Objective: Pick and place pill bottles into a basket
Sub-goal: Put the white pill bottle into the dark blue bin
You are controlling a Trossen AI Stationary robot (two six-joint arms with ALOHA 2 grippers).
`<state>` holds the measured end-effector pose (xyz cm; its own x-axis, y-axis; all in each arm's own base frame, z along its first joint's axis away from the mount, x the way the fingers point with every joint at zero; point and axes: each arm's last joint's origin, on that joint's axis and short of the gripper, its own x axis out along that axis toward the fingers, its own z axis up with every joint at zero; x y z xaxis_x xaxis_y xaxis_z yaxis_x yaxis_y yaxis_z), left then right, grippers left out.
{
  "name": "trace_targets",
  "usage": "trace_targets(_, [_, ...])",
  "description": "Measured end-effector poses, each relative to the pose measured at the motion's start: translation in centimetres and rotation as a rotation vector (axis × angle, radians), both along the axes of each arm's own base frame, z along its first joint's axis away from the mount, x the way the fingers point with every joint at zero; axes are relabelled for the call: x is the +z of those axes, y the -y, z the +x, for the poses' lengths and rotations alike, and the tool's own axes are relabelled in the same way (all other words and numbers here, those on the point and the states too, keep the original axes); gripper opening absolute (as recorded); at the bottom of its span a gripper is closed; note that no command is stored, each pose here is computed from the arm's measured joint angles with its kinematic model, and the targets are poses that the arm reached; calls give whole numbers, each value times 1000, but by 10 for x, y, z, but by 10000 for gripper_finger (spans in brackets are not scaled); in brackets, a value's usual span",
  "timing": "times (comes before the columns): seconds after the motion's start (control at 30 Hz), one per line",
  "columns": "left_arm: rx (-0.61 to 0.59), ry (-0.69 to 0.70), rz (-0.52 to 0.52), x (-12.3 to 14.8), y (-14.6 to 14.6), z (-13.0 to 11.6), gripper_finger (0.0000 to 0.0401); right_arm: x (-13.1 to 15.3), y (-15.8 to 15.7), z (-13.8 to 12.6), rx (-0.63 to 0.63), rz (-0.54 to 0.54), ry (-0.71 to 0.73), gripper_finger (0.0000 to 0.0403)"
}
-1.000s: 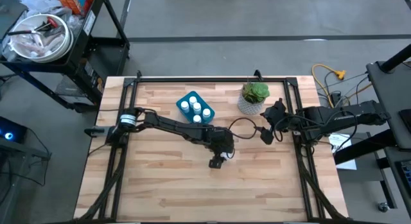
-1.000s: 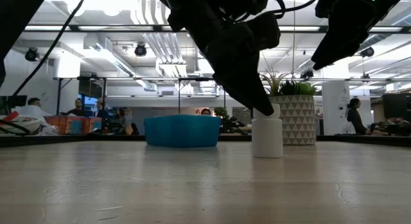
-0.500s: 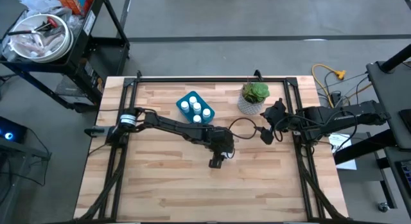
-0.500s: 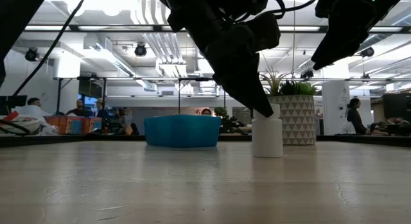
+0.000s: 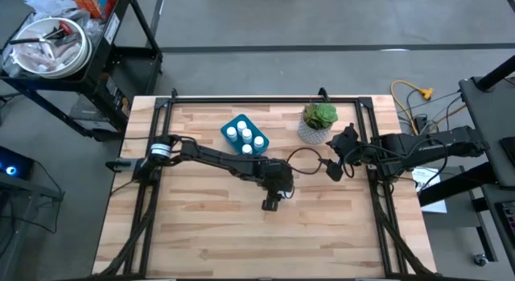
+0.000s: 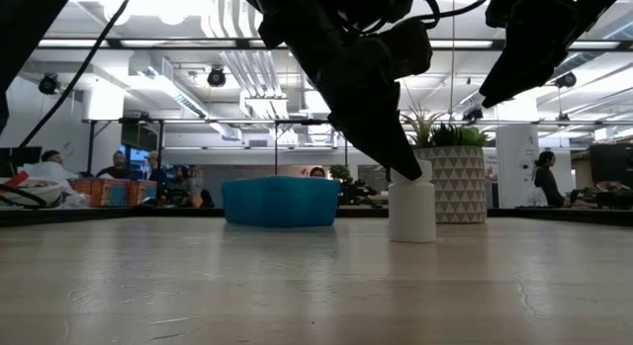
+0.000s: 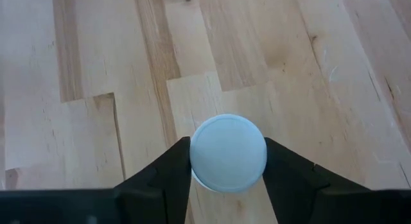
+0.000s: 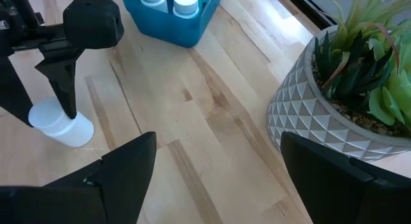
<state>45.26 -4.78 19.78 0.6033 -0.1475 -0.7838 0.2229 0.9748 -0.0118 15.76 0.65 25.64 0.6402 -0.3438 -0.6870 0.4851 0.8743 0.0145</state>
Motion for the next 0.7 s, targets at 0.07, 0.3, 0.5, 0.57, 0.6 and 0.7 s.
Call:
trace_targets(0.07, [2, 6, -1, 2, -1, 1, 152, 0, 0, 0, 0, 0, 0, 325])
trace_targets(0.3, [42, 46, -5, 29, -15, -2, 151, 0, 0, 0, 0, 0, 1, 325])
trace_targets(0.5, [97, 34, 10, 45, -35, -13, 150, 1, 0, -1, 2, -1, 8, 325])
trace_targets(0.57, [119, 21, 21, 49, -41, -18, 150, 2, 0, -3, 3, 0, 14, 325])
trace_targets(0.6, [129, 7, 27, 51, -44, -21, 150, 3, 1, -4, 2, 0, 20, 325])
trace_targets(0.7, [155, 11, 38, 59, -52, -26, 150, 5, 1, -6, 0, -1, 34, 325])
